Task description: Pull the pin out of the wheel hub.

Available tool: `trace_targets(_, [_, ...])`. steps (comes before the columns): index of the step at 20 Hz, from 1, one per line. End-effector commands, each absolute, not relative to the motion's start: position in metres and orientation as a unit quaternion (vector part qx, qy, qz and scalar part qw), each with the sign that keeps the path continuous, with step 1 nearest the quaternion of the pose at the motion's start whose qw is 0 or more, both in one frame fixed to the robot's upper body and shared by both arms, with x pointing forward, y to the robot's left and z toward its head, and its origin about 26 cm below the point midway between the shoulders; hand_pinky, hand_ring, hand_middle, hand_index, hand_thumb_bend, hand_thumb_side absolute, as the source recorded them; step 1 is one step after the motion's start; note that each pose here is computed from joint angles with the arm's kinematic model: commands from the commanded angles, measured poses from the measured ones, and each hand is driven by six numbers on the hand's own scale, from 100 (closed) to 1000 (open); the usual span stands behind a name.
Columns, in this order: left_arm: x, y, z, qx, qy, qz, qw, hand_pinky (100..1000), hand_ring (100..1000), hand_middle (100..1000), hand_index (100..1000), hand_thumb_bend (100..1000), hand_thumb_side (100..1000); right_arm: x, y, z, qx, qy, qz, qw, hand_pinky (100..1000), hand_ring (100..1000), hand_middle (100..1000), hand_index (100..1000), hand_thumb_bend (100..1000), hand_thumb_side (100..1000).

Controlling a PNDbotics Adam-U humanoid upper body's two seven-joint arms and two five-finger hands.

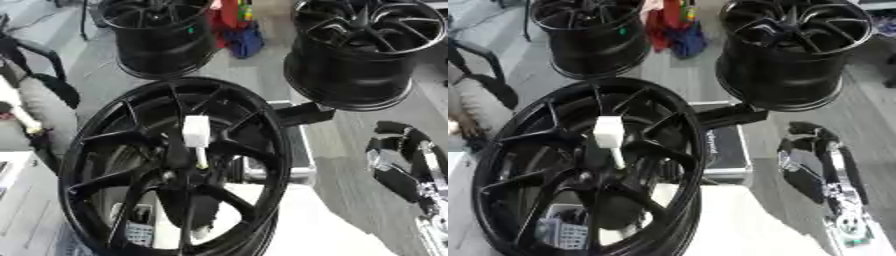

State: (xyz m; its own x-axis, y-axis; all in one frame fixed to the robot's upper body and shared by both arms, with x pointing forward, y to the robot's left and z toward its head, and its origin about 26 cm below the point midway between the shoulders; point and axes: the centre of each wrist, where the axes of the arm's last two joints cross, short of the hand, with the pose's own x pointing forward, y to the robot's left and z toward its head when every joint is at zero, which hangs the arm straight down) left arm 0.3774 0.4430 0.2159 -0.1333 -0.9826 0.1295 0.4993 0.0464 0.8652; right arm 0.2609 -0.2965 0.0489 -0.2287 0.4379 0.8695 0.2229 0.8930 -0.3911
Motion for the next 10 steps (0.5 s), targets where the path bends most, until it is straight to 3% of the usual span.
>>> trace_targets(1, [0.370, 0.479, 0.198, 0.332, -0.374, -0.584, 0.640, 711, 637, 724, 849, 312, 100, 0.263, -0.298, 0.056, -0.215, -0.786, 0.089, 0.572, 741, 612, 669, 753, 100, 100])
trace_targets(2, [0.367, 0.487, 0.185, 0.343, -0.356, -0.573, 0.654, 721, 651, 739, 860, 325, 186, 0.263, -0.297, 0.056, -0.215, -0.787, 0.088, 0.572, 741, 612, 669, 753, 100, 100])
trace_targets(3, [0.365, 0.494, 0.174, 0.354, -0.343, -0.564, 0.663, 794, 746, 820, 917, 506, 272, 0.263, -0.297, 0.056, -0.215, -0.787, 0.087, 0.572, 741, 612, 669, 753, 100, 100])
trace_targets(5, [0.358, 0.508, 0.154, 0.375, -0.329, -0.536, 0.681, 828, 781, 871, 947, 679, 341, 0.263, -0.298, 0.056, -0.216, -0.787, 0.085, 0.572, 741, 612, 669, 754, 100, 100])
trace_targets(7, [0.351, 0.517, 0.142, 0.391, -0.335, -0.512, 0.688, 836, 790, 886, 955, 771, 378, 0.262, -0.297, 0.056, -0.216, -0.786, 0.084, 0.573, 741, 612, 669, 754, 100, 100])
trace_targets(10, [0.346, 0.521, 0.137, 0.421, -0.375, -0.465, 0.682, 820, 776, 882, 947, 829, 408, 0.263, -0.297, 0.057, -0.215, -0.787, 0.083, 0.572, 741, 612, 669, 754, 100, 100])
